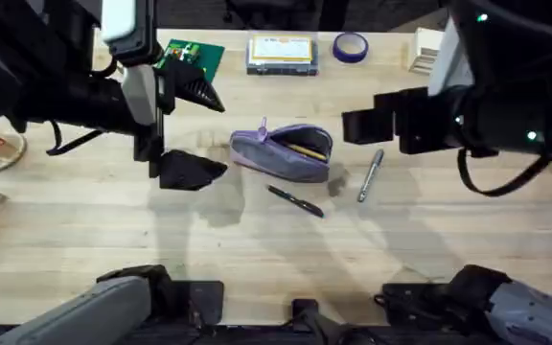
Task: Unzip the bag, pick up the pens from the table one at a time and place them inside, then zip the bag closed.
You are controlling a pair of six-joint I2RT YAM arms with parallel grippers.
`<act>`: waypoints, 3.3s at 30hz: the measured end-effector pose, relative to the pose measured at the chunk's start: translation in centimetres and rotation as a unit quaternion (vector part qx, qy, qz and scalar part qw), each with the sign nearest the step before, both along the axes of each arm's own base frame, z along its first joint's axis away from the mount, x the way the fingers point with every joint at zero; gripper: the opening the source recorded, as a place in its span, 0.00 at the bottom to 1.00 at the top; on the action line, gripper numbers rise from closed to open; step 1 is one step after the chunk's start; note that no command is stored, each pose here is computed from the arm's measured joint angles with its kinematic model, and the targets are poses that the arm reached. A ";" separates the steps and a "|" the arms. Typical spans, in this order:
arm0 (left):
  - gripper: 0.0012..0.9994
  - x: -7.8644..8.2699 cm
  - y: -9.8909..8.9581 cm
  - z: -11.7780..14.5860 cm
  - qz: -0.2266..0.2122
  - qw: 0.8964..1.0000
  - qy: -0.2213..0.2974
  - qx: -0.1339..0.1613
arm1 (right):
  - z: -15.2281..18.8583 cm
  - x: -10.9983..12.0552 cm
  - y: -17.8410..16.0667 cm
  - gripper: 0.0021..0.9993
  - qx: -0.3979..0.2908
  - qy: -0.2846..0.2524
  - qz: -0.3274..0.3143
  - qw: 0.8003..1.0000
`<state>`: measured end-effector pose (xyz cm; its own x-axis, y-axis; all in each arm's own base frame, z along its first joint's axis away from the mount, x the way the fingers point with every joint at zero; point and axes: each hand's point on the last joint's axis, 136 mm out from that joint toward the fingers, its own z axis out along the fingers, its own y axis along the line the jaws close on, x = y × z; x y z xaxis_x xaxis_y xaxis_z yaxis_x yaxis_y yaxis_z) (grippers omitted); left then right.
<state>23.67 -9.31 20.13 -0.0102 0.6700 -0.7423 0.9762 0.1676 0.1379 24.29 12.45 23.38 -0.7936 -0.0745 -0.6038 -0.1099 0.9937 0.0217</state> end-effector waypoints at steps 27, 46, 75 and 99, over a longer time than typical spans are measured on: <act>0.99 0.0 0.0 0.0 0.000 1.000 0.000 0.000 | -6.2 -0.7 -3.3 1.00 -0.001 0.039 -0.186 0.982; 0.99 0.0 0.0 0.0 0.000 1.000 0.000 0.000 | -13.4 -0.4 -5.1 1.00 0.047 0.098 -0.218 0.970; 0.99 0.0 0.0 0.0 0.000 1.000 0.000 0.000 | -19.2 1.3 -4.2 1.00 -0.008 0.156 -0.205 0.966; 0.99 0.0 0.0 0.0 0.000 1.000 0.000 0.000 | -19.5 1.5 -4.0 0.04 0.019 0.156 -0.247 0.956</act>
<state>23.68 -9.32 20.14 -0.0095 0.6697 -0.7425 0.9761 0.1674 0.1384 25.82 8.41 3.91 -0.8684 0.3730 -0.3269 0.3904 0.9205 0.0133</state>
